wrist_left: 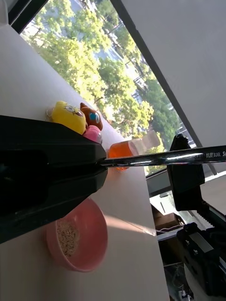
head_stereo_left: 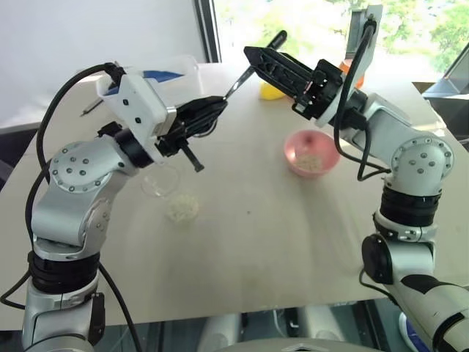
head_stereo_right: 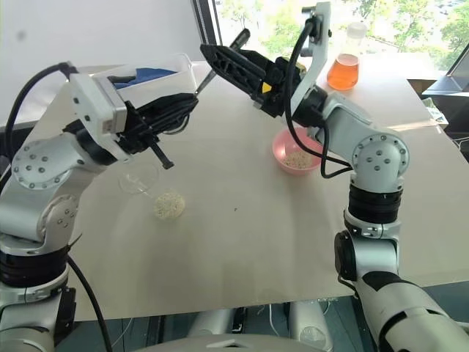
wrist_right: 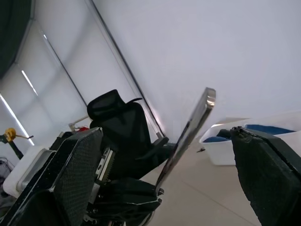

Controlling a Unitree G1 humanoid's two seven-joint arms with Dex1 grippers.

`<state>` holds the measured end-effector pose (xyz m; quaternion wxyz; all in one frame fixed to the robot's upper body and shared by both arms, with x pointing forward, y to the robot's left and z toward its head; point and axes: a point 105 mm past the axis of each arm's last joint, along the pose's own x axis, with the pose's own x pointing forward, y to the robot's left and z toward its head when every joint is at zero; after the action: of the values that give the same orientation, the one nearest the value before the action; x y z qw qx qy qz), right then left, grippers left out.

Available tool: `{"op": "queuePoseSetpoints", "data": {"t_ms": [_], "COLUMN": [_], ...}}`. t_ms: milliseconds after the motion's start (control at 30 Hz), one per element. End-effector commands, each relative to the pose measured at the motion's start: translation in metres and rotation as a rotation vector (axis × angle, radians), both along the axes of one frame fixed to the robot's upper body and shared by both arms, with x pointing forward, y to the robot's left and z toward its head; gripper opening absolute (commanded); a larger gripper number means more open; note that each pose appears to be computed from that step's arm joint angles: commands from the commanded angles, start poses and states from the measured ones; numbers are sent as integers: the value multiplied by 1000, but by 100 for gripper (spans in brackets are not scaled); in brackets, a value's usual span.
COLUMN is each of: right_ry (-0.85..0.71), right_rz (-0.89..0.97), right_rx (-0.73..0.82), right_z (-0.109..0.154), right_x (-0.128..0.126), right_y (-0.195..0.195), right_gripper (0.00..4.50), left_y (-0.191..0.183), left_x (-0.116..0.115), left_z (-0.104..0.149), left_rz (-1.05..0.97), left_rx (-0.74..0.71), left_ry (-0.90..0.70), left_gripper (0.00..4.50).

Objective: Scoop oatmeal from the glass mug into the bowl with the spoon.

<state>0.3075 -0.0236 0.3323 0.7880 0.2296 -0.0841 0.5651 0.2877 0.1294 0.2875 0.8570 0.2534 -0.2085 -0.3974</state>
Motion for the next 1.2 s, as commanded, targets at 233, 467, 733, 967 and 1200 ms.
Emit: {"op": "queuePoseSetpoints", "data": {"t_ms": [233, 467, 733, 967, 1200], "right_ry": [-97, -104, -106, -108, -102], "right_rz": [87, 73, 72, 15, -15], "right_rx": [16, 25, 27, -17, 7], "right_z": [17, 20, 17, 10, 16], "right_x": [-21, -17, -18, -11, -5], "right_y": [5, 2, -1, -5, -7], "right_gripper": [450, 176, 4, 4, 0], "left_y": [-2, -1, 5, 12, 14], "left_x": [-4, 0, 0, 1, 0], "left_z": [11, 8, 4, 13, 19], "left_rz": [-8, -1, 15, 62, 84], "left_rx": [25, 41, 42, 41, 24], "left_ry": [-60, -61, -20, -71, -114], "left_gripper": [6, 0, 0, 0, 239]}}
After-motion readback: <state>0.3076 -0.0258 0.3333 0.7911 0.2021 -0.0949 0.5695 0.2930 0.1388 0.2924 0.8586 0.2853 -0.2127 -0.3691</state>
